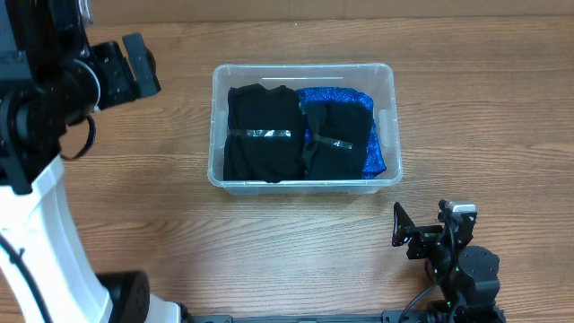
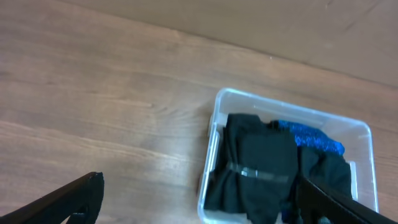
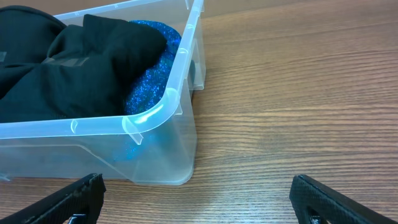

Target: Pack container

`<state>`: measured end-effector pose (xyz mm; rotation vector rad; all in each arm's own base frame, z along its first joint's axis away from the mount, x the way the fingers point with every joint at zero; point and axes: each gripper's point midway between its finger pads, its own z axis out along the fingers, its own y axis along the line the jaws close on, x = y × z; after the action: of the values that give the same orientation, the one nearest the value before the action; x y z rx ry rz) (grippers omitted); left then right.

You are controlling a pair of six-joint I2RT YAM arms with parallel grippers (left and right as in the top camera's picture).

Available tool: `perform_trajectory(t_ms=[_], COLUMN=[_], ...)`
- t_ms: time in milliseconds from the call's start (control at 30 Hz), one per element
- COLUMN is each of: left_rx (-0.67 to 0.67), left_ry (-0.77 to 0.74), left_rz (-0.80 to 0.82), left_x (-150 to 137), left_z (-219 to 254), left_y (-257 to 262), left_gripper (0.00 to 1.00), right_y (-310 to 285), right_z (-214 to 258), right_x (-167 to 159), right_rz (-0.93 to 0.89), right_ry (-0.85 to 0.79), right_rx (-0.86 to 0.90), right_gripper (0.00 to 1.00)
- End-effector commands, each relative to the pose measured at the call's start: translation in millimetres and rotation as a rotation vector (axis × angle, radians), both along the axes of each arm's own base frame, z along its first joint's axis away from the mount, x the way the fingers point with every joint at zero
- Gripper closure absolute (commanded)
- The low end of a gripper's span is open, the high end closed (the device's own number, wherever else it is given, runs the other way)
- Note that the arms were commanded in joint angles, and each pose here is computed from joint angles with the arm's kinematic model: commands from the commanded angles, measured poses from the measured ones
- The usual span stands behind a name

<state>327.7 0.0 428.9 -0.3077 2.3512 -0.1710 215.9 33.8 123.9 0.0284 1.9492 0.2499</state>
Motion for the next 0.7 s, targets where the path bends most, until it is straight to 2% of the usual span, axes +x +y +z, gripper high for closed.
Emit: perform_trajectory(t_ms=[0, 100, 300, 667], left_rx=[0.064, 0.081, 0.132, 0.124], left_ry=[-0.1, -0.223, -0.421, -0.444], left_rz=[0.042, 0.037, -0.131, -0.134], left_x=[-30.0, -31.5, -43.2, -93.5], left_z=[18.4, 25.2, 7.5, -110.3], left_y=[12.2, 12.7, -7.8, -11.0], left_gripper=[0.0, 0.0, 0.0, 0.0], right_y=[-0.6, -0.6, -0.6, -0.6], right_z=[-1.9, -1.9, -1.9, -1.9], right_x=[0.5, 0.5, 0.5, 0.5], right_rz=[-0.003, -0.003, -0.003, -0.003], right_ry=[-0.005, -0.005, -0.005, -0.005], right_rx=[0.001, 0.001, 0.001, 0.001], right_gripper=[0.0, 0.0, 0.0, 0.0])
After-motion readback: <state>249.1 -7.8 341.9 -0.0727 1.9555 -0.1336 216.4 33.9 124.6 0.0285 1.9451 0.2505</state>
